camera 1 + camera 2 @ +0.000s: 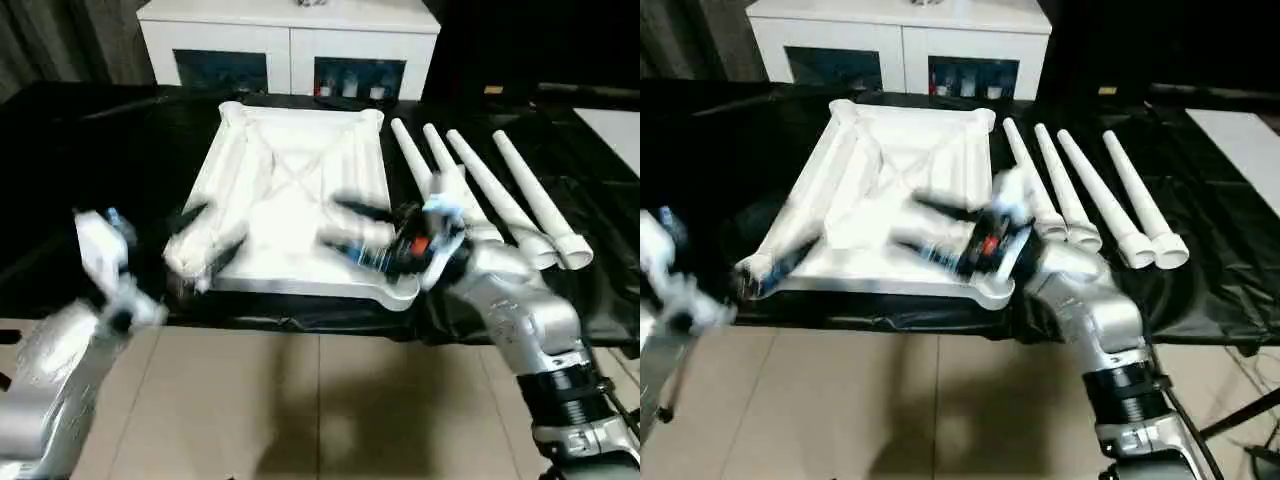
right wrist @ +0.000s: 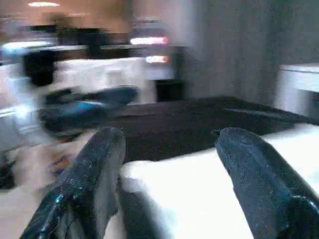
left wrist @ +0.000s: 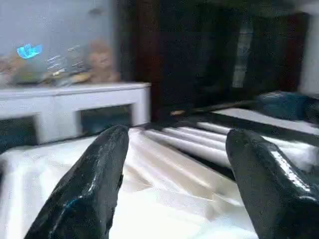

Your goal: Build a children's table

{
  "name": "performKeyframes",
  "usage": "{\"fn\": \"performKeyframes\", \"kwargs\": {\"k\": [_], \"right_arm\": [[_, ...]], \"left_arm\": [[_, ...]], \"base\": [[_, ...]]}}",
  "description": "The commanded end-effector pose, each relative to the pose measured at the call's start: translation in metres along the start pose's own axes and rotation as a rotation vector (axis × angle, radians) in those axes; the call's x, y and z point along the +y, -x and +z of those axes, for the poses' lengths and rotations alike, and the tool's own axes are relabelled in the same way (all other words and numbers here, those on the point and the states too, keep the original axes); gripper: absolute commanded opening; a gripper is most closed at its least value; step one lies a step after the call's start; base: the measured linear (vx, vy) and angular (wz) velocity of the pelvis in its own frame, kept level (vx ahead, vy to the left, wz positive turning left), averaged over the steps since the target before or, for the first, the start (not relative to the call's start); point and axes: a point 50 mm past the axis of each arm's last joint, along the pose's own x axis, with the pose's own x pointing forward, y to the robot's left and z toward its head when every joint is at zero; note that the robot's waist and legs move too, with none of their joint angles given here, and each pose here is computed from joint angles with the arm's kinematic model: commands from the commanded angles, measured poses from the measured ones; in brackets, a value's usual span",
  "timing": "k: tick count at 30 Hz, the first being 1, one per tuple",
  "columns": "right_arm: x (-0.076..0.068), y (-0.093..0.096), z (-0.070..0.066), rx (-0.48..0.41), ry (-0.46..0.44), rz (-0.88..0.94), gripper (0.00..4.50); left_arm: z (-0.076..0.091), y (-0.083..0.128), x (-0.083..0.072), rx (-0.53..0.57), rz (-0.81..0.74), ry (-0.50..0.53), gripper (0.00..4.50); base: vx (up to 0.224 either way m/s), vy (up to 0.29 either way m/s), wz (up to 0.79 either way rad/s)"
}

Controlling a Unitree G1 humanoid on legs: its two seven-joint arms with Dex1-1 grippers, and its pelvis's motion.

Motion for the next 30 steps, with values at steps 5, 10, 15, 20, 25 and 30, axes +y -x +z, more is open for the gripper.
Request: {"fn": "performKeyframes", "kwargs": {"k": [5,10,15,20,25,30], "right_arm": [[-0.035,0.017,-0.014,0.099,0.042,-0.552,3.27],[-0.028,0.022,-0.024,0.172,0.054,-0.622,3.38],[-0.029,0.027,-0.029,0.171,0.051,-0.713,3.81],[-0.024,0.026,-0.027,0.156,0.087,-0.729,4.30],[-0.020,0.025,-0.026,0.162,0.097,-0.720,4.46],[-0.028,0.033,-0.031,0.260,0.232,-0.879,4.46]], "left_arm": [[-0.027,-0.014,0.010,0.165,0.198,0.038,3.51],[-0.030,-0.019,0.016,0.183,0.296,-0.006,3.87],[-0.034,-0.022,0.020,0.194,0.407,0.030,4.30],[-0.039,-0.029,0.012,0.247,0.447,-0.014,4.50],[-0.046,-0.023,0.013,0.275,0.556,0.039,4.50],[-0.046,-0.022,0.014,0.270,0.642,0.029,4.50]], "base": [[0.000,0.000,0.00],[0.000,0.000,0.00],[0.000,0.000,0.00],[0.000,0.000,0.00],[0.000,0.000,0.00],[0.000,0.000,0.00]]}}
